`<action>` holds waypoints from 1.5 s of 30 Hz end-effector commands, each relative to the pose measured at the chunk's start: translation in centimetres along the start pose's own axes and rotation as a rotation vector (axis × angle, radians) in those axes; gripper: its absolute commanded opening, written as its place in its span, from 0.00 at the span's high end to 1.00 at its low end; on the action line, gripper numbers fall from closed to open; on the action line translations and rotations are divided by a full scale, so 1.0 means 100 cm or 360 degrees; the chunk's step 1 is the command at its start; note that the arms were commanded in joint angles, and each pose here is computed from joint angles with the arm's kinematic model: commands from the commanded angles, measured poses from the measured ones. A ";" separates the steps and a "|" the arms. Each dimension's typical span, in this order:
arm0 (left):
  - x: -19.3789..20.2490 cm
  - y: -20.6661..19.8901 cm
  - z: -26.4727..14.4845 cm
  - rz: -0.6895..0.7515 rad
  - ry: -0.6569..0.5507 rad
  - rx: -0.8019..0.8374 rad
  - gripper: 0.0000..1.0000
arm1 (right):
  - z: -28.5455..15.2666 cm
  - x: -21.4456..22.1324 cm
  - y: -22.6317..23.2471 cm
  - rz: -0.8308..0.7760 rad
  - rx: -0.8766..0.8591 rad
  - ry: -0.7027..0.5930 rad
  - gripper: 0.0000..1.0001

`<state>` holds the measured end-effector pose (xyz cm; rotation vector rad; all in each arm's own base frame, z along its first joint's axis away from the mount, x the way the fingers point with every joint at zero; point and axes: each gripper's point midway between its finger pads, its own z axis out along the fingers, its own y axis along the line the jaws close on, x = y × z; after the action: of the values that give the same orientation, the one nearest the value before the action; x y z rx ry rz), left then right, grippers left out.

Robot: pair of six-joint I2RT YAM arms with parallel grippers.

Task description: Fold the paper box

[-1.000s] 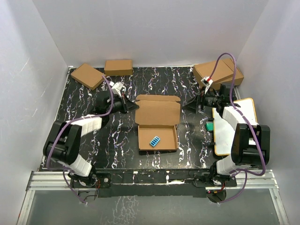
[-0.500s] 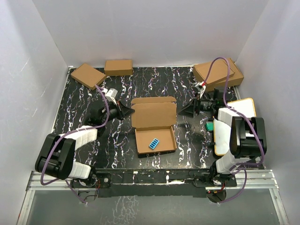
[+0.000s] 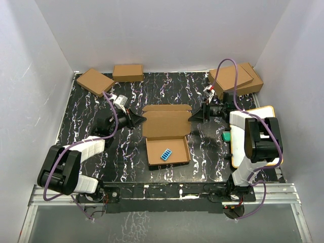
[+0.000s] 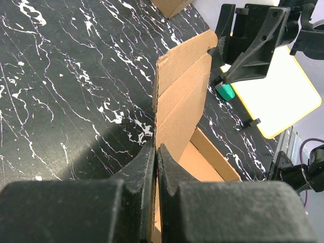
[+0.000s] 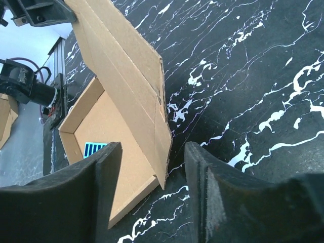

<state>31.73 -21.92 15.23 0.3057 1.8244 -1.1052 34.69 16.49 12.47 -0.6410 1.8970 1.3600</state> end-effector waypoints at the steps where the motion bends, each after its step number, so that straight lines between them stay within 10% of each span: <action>1: -0.015 -0.017 -0.002 0.0103 -0.0065 0.0098 1.00 | 0.009 -0.012 -0.001 -0.0145 -0.0015 0.0006 0.47; 18: -0.022 -0.008 0.003 0.0053 -0.0082 -0.0059 1.00 | 0.013 -0.023 0.002 -0.0292 0.0095 0.0017 0.88; 45: -0.054 0.051 0.084 0.0405 -0.0096 -0.1233 1.00 | 0.019 -0.113 -0.022 -0.0477 0.1264 -0.0488 0.92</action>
<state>41.46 -24.01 13.17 0.0649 2.0394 -0.2616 41.30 17.11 13.74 -0.3824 2.0125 0.5146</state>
